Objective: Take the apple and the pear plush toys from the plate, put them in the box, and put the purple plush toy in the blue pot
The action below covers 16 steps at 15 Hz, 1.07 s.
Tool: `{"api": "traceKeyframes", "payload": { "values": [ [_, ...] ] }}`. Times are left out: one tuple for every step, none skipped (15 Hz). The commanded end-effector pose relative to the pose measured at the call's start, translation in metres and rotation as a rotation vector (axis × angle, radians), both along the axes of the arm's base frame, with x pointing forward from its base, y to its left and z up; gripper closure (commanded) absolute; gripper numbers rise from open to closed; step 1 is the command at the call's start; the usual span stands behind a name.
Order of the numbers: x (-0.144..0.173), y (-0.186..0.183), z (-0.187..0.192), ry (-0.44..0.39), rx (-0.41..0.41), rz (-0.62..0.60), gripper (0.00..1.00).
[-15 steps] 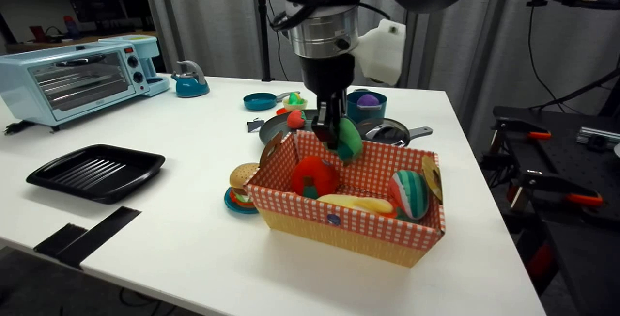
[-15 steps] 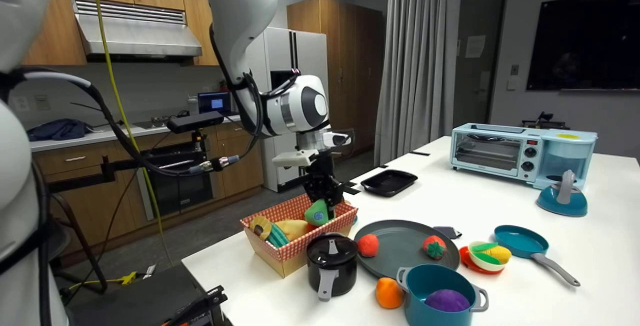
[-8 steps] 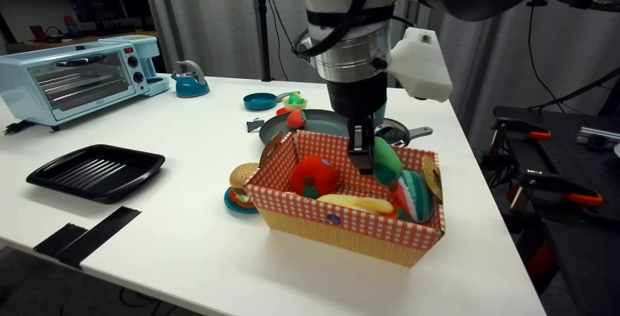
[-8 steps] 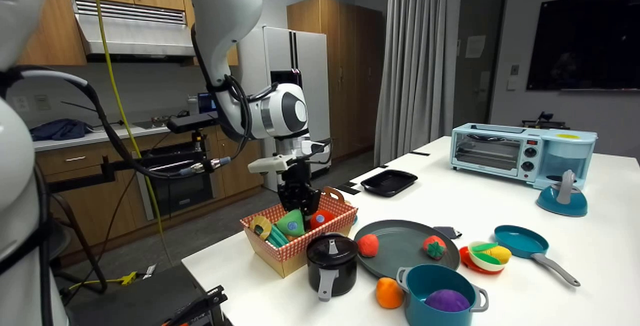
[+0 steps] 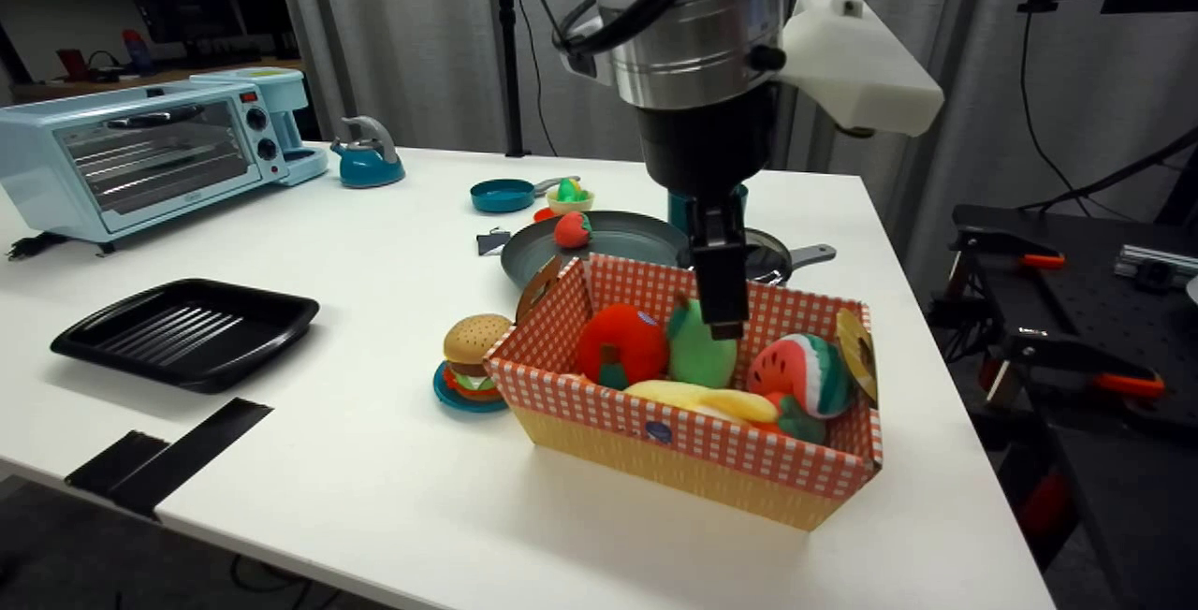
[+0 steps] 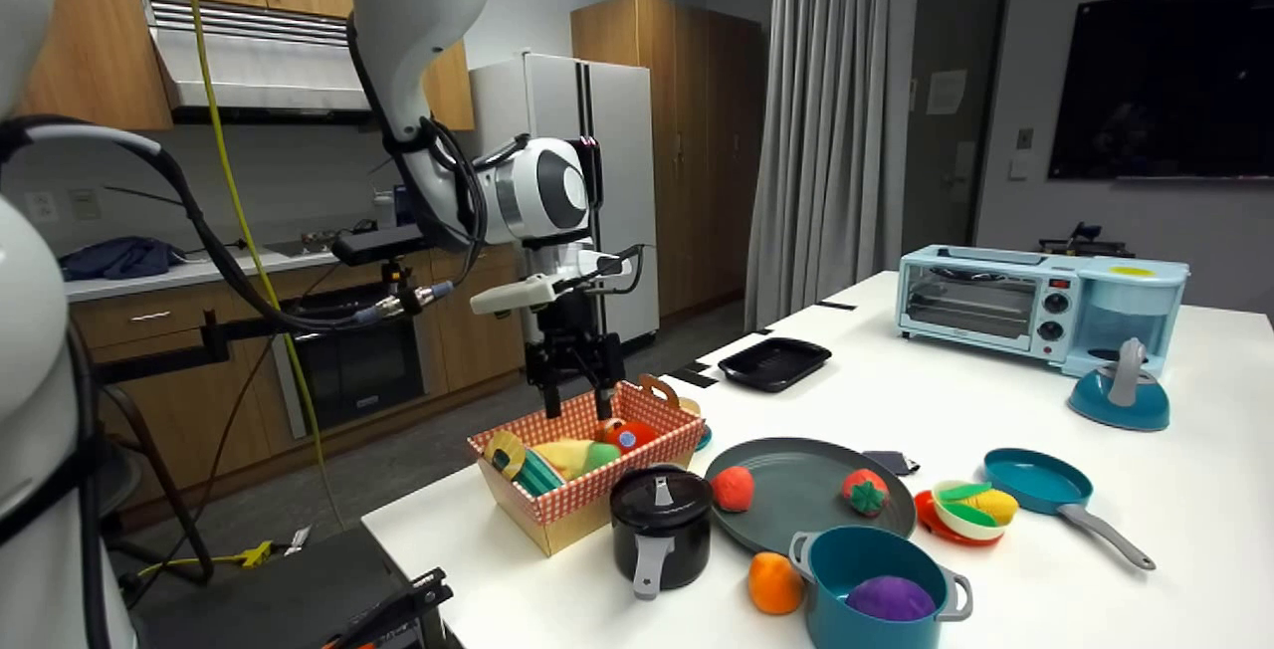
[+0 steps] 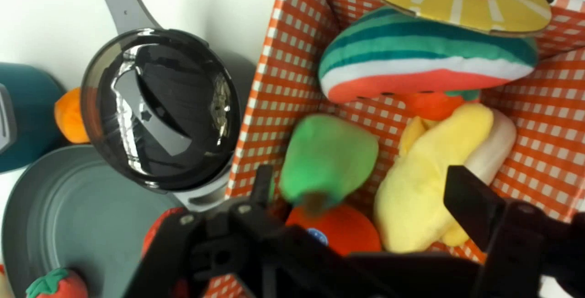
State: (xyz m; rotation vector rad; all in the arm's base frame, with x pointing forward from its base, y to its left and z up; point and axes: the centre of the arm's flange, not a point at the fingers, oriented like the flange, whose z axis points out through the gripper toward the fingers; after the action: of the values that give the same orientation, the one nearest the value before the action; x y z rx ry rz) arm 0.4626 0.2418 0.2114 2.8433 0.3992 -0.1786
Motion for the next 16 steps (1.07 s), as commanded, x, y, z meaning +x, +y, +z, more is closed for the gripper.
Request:
{"api": "traceKeyframes", "payload": {
  "values": [
    [0.007, -0.013, 0.038, -0.014, 0.009, 0.013, 0.0],
    [0.01, -0.017, 0.047, -0.027, 0.013, 0.012, 0.0],
    [0.013, -0.023, 0.056, -0.038, 0.02, 0.007, 0.0],
    [0.016, -0.03, 0.067, -0.049, 0.034, -0.001, 0.0],
    [0.019, -0.037, 0.077, -0.06, 0.046, -0.007, 0.0],
    [0.021, -0.047, 0.089, -0.076, 0.058, -0.019, 0.0],
    [0.024, -0.056, 0.099, -0.095, 0.066, -0.029, 0.0],
    [0.028, -0.067, 0.11, -0.119, 0.078, -0.048, 0.0],
    [0.032, -0.077, 0.12, -0.145, 0.088, -0.07, 0.0],
    [0.036, -0.088, 0.13, -0.175, 0.102, -0.101, 0.0],
    [0.039, -0.098, 0.139, -0.197, 0.117, -0.131, 0.0],
    [0.042, -0.107, 0.148, -0.216, 0.126, -0.157, 0.0],
    [0.043, -0.116, 0.156, -0.232, 0.134, -0.178, 0.0],
    [0.043, -0.125, 0.162, -0.244, 0.143, -0.201, 0.0],
    [0.043, -0.133, 0.168, -0.256, 0.147, -0.22, 0.0],
    [0.042, -0.14, 0.172, -0.266, 0.153, -0.243, 0.0]
  ]
}}
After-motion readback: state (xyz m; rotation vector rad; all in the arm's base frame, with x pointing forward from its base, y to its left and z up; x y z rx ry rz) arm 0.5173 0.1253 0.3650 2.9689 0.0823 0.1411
